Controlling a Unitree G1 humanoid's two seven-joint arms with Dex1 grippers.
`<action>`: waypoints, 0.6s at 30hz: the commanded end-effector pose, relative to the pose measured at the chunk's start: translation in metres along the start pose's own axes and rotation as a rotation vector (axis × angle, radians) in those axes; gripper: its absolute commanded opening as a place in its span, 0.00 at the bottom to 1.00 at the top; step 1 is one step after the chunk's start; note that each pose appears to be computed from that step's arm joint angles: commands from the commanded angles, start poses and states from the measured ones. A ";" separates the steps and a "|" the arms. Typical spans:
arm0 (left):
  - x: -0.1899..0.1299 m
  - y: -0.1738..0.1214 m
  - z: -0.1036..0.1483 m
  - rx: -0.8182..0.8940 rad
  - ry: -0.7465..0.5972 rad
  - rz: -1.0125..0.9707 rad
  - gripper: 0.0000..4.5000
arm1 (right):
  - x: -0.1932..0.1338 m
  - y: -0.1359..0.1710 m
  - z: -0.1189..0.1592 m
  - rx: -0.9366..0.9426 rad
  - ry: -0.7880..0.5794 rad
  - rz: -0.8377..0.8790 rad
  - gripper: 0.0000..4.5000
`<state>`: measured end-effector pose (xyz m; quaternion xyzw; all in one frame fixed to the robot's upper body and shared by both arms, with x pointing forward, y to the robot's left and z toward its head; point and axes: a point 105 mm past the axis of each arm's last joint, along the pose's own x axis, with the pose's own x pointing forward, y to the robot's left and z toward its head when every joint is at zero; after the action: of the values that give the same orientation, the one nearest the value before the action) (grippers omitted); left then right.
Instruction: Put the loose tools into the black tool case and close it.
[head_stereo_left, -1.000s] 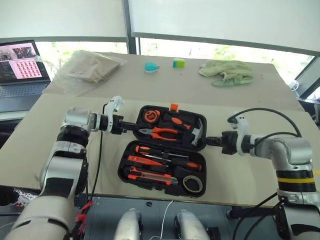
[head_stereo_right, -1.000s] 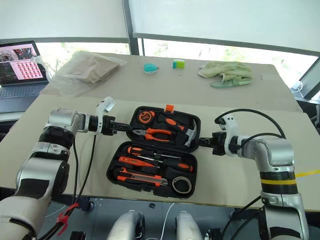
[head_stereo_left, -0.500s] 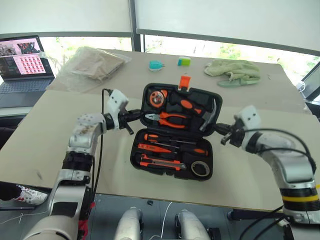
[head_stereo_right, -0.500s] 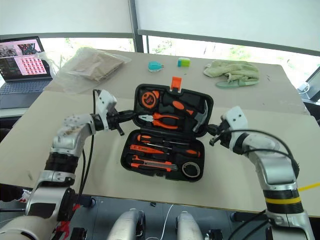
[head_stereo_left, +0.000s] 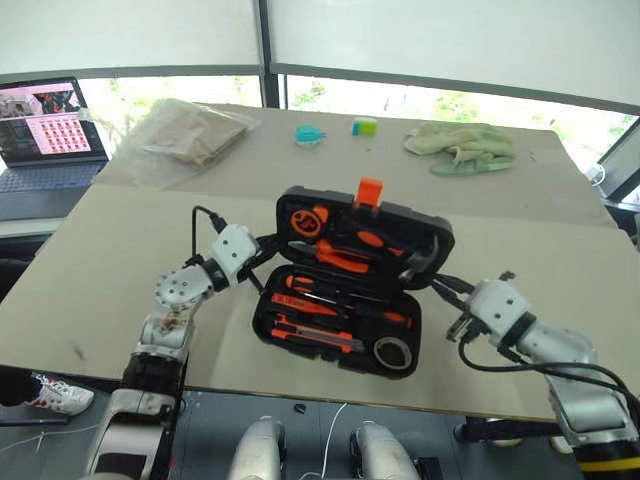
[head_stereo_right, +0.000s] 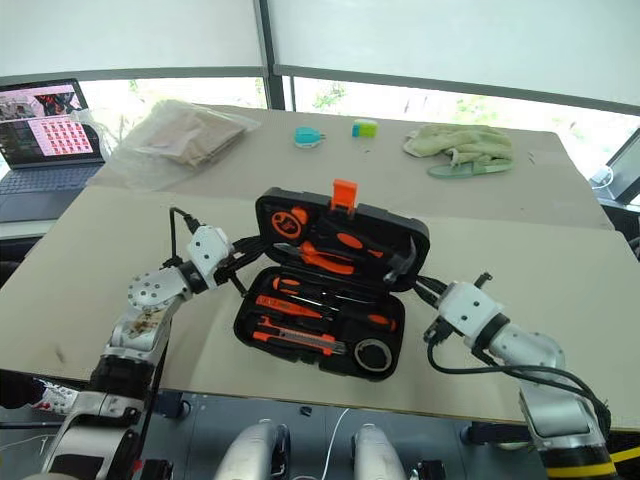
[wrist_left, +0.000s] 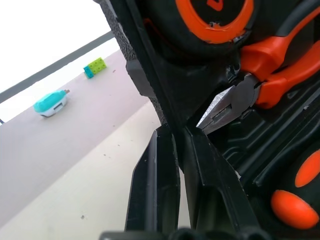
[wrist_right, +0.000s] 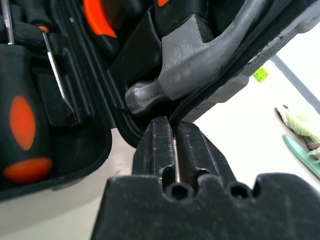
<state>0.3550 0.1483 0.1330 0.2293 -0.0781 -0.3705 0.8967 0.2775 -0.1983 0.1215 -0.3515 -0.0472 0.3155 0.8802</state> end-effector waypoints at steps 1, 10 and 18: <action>-0.020 0.013 0.008 -0.022 0.005 0.077 0.39 | -0.019 -0.008 0.019 -0.032 -0.049 -0.031 0.39; -0.046 0.028 -0.001 -0.284 0.100 0.184 0.98 | -0.038 -0.017 0.025 0.345 0.011 -0.069 0.93; -0.001 0.045 -0.002 -0.685 0.269 0.005 0.98 | 0.006 -0.032 0.011 0.925 0.151 0.027 0.93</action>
<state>0.3799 0.1843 0.1490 -0.0061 0.1346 -0.3187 0.9382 0.2918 -0.2077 0.1526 0.0042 0.1222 0.2911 0.9489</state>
